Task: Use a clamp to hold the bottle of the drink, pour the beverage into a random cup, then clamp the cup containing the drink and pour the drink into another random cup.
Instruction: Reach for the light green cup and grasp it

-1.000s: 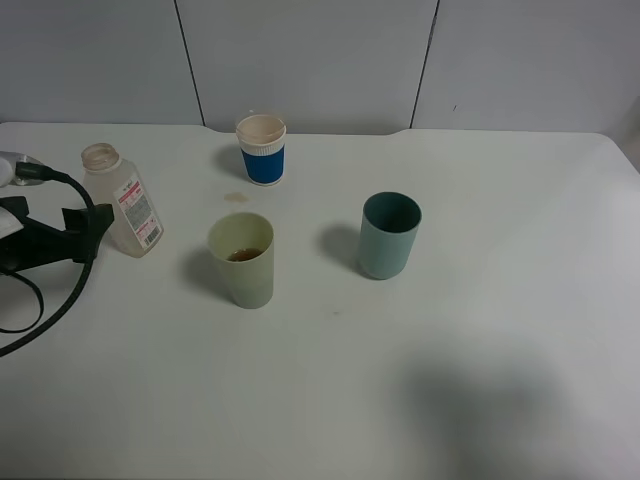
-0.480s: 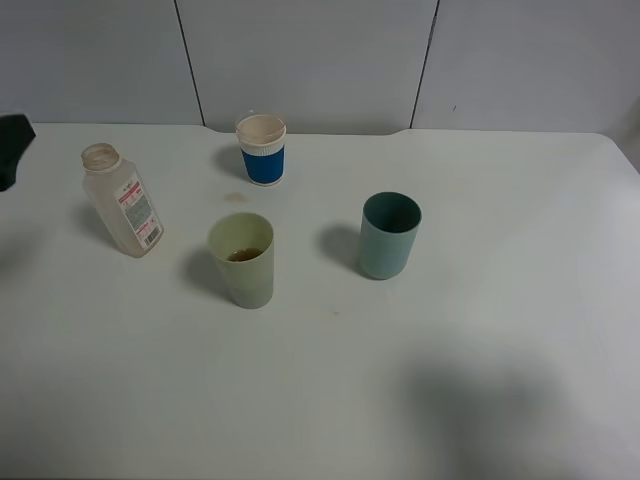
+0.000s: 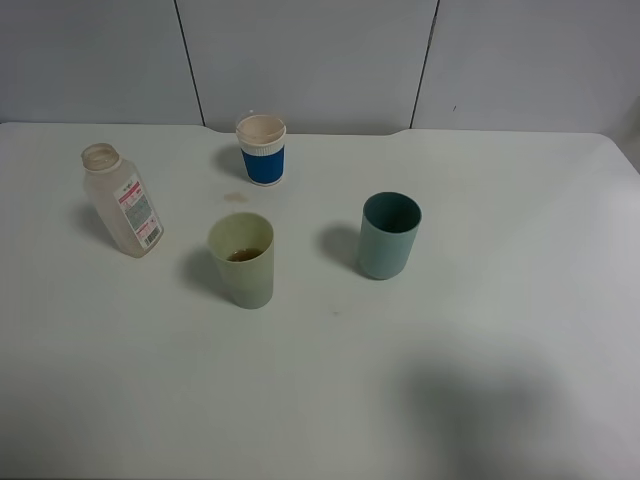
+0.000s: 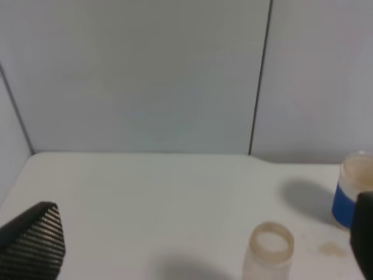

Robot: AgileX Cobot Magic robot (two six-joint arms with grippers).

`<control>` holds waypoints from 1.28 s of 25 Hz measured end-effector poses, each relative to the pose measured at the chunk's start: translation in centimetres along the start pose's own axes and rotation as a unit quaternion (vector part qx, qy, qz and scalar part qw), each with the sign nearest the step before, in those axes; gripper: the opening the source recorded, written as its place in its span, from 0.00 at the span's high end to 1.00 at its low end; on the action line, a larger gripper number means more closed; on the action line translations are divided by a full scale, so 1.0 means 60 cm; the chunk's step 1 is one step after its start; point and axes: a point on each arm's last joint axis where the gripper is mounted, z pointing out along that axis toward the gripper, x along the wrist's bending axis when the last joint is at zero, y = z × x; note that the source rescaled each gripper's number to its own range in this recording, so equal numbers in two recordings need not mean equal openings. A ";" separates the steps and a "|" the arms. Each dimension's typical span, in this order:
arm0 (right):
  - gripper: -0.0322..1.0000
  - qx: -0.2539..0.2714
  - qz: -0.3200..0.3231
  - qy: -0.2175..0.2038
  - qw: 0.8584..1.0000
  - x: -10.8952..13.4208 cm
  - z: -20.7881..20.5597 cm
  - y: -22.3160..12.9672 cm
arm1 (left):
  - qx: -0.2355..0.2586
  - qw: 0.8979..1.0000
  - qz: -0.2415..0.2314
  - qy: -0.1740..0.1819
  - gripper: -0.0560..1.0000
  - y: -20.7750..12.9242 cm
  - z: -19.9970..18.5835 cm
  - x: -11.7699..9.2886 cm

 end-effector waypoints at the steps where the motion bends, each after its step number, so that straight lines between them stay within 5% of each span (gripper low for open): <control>1: 0.00 0.000 0.000 0.000 1.000 0.000 0.000 0.000 | 0.003 1.000 0.003 0.002 0.00 0.007 -0.010 0.000; 12: 0.00 0.000 0.000 0.000 1.000 0.000 0.000 0.000 | 0.091 0.996 0.000 0.025 0.00 0.047 -0.141 0.007; 26: 0.00 0.000 0.000 0.000 1.000 0.000 0.000 0.000 | 0.041 0.999 -0.008 0.027 0.00 -0.007 -0.265 0.012; 32: 0.00 0.000 0.000 0.000 1.000 0.000 0.000 0.000 | 0.073 0.997 -0.022 0.007 0.00 -0.040 -0.245 0.006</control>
